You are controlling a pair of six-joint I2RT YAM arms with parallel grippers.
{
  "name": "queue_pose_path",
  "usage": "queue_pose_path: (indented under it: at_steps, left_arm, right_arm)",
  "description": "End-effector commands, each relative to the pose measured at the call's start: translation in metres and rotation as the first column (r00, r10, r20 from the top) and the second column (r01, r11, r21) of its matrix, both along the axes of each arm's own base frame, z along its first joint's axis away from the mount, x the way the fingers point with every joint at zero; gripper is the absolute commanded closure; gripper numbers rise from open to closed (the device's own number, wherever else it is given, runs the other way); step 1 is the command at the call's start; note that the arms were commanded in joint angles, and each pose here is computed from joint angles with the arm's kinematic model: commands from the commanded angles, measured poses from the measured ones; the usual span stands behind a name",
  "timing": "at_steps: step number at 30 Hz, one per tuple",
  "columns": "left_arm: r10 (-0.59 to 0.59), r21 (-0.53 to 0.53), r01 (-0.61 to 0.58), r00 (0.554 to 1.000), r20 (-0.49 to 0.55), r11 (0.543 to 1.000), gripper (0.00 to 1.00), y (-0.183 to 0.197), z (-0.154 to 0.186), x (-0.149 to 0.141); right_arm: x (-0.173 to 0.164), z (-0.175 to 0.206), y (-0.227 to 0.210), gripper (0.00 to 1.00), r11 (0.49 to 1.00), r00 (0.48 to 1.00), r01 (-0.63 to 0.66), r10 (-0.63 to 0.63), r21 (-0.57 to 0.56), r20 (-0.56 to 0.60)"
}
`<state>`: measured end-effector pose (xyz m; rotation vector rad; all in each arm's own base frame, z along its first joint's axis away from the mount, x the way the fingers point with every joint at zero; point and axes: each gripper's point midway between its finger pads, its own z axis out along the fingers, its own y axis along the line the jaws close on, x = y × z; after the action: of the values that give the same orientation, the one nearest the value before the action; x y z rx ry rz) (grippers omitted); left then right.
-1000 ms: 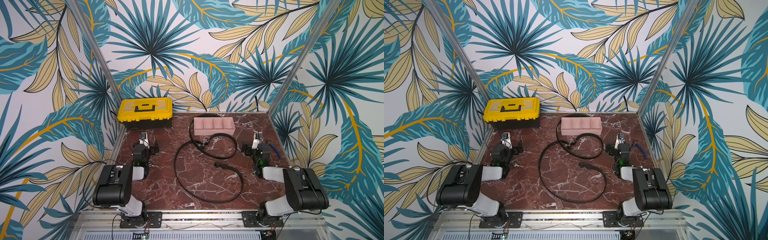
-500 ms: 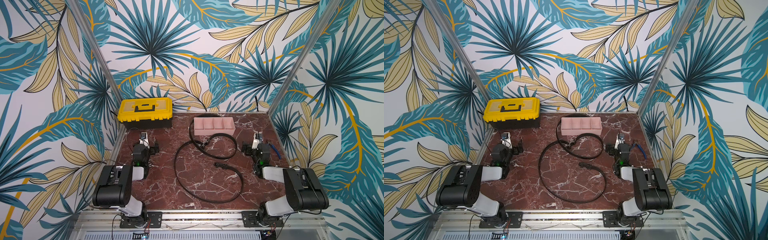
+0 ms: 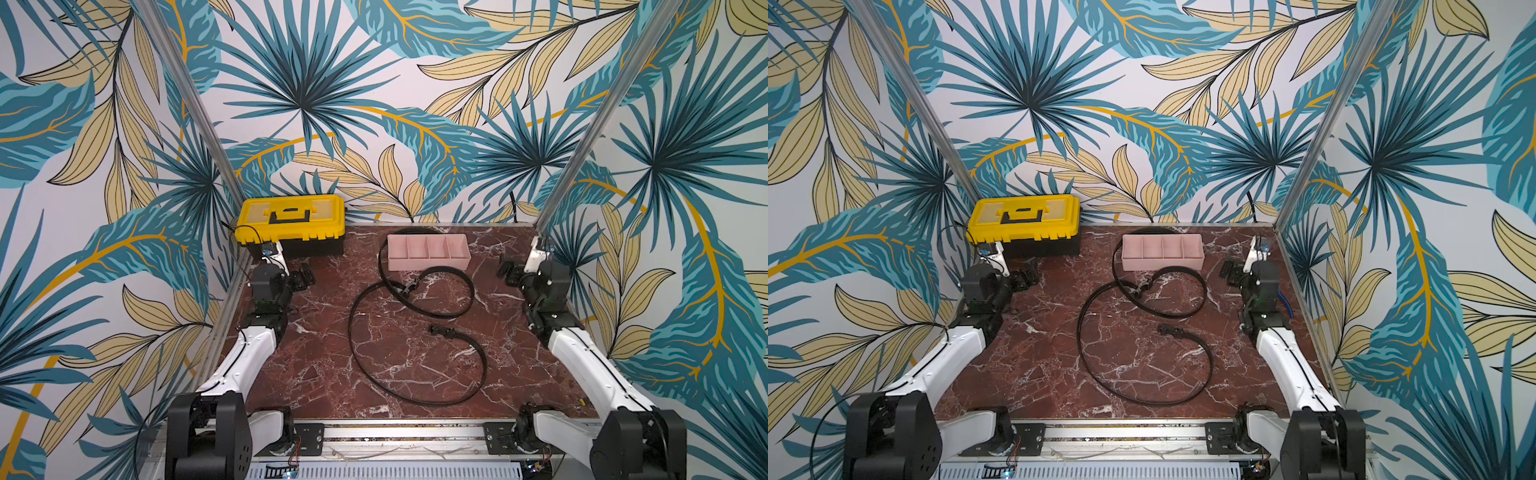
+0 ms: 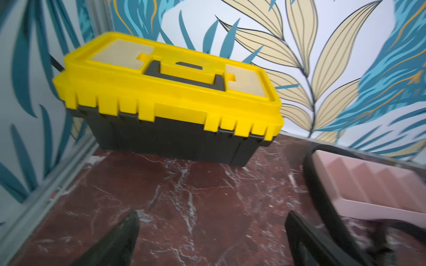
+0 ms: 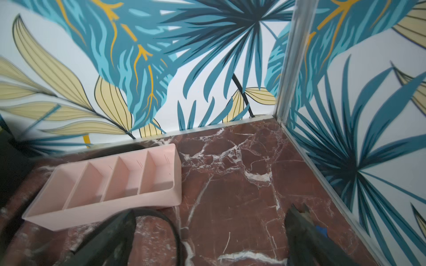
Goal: Place the belts into the storage roll
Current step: Adjust the belt at the center of the board.
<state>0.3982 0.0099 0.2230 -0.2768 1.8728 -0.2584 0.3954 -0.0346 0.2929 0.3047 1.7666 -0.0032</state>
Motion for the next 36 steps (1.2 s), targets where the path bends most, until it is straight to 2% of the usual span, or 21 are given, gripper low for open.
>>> queue_pose_path:
  at_steps: [1, 3, 4, 6, 8, 12, 15, 16, 19, 20, 22, 26, 30, 33, 36]
  left_arm:
    - [-0.225, -0.286, 0.149, 0.940, -0.255, 0.946, 0.00, -0.043, -0.048, -0.029]
    - [-0.342, -0.357, 0.242, 0.905, -0.252, 0.902, 0.01, -0.070, -0.046, -0.029]
    - [-0.378, -0.343, 0.280, 0.888, -0.262, 0.896, 0.02, -0.082, -0.045, -0.029]
    - [-0.462, -0.274, 0.389, 0.836, -0.296, 0.879, 0.02, -0.116, -0.049, -0.031]
    - [-0.519, -0.247, 0.458, 0.787, -0.333, 0.854, 0.03, -0.141, -0.059, -0.031]
    - [-0.592, -0.260, 0.533, 0.696, -0.407, 0.805, 0.07, -0.175, -0.089, -0.026]
    - [-0.583, -0.235, 0.541, 0.669, -0.461, 0.807, 0.08, -0.189, -0.110, -0.014]
    - [-0.566, -0.228, 0.533, 0.647, -0.510, 0.815, 0.10, -0.190, -0.123, -0.013]
    - [-0.532, -0.207, 0.527, 0.595, -0.602, 0.824, 0.16, -0.193, -0.142, -0.002]
    - [-0.516, -0.202, 0.520, 0.579, -0.631, 0.830, 0.20, -0.192, -0.150, 0.001]
    - [-0.505, -0.203, 0.516, 0.554, -0.662, 0.832, 0.23, -0.193, -0.160, 0.003]
    - [-0.471, -0.189, 0.502, 0.527, -0.707, 0.844, 0.29, -0.192, -0.179, -0.004]
    - [-0.448, -0.203, 0.470, 0.498, -0.742, 0.859, 0.37, -0.195, -0.194, -0.019]
    - [-0.425, -0.179, 0.470, 0.490, -0.761, 0.864, 0.46, -0.196, -0.202, -0.029]
    - [-0.398, -0.151, 0.466, 0.493, -0.773, 0.872, 0.58, -0.193, -0.207, -0.037]
  right_arm:
    - [-0.028, -0.030, 0.011, 0.00, 0.986, 0.955, 0.027, 0.024, 0.166, -0.296]
    - [-0.021, -0.029, 0.050, 0.01, 0.957, 0.910, -0.156, 0.235, 0.244, -0.341]
    - [-0.020, -0.033, 0.065, 0.00, 0.944, 0.873, -0.197, 0.291, 0.264, -0.390]
    - [-0.024, -0.041, 0.107, 0.00, 0.910, 0.754, -0.337, 0.414, 0.241, -0.510]
    - [-0.030, -0.053, 0.141, 0.01, 0.865, 0.645, -0.463, 0.478, 0.192, -0.596]
    - [-0.038, -0.087, 0.183, 0.00, 0.786, 0.461, -0.576, 0.538, 0.223, -0.705]
    - [-0.040, -0.120, 0.200, 0.01, 0.757, 0.366, -0.636, 0.466, 0.149, -0.805]
    - [-0.042, -0.129, 0.212, 0.01, 0.733, 0.338, -0.667, 0.461, 0.137, -0.821]
    - [-0.032, -0.146, 0.232, 0.01, 0.714, 0.345, -0.696, 0.419, 0.070, -0.840]
    - [-0.027, -0.149, 0.238, 0.03, 0.716, 0.362, -0.697, 0.404, 0.044, -0.840]
    - [-0.015, -0.157, 0.245, 0.08, 0.727, 0.393, -0.687, 0.364, -0.006, -0.845]
    - [-0.004, -0.181, 0.258, 0.15, 0.728, 0.385, -0.683, 0.303, -0.049, -0.872]
    - [-0.007, -0.202, 0.264, 0.20, 0.737, 0.364, -0.674, 0.284, -0.040, -0.887]
    - [-0.016, -0.216, 0.273, 0.22, 0.719, 0.336, -0.694, 0.300, -0.019, -0.893]
    - [-0.019, -0.228, 0.276, 0.32, 0.724, 0.325, -0.690, 0.303, -0.005, -0.896]
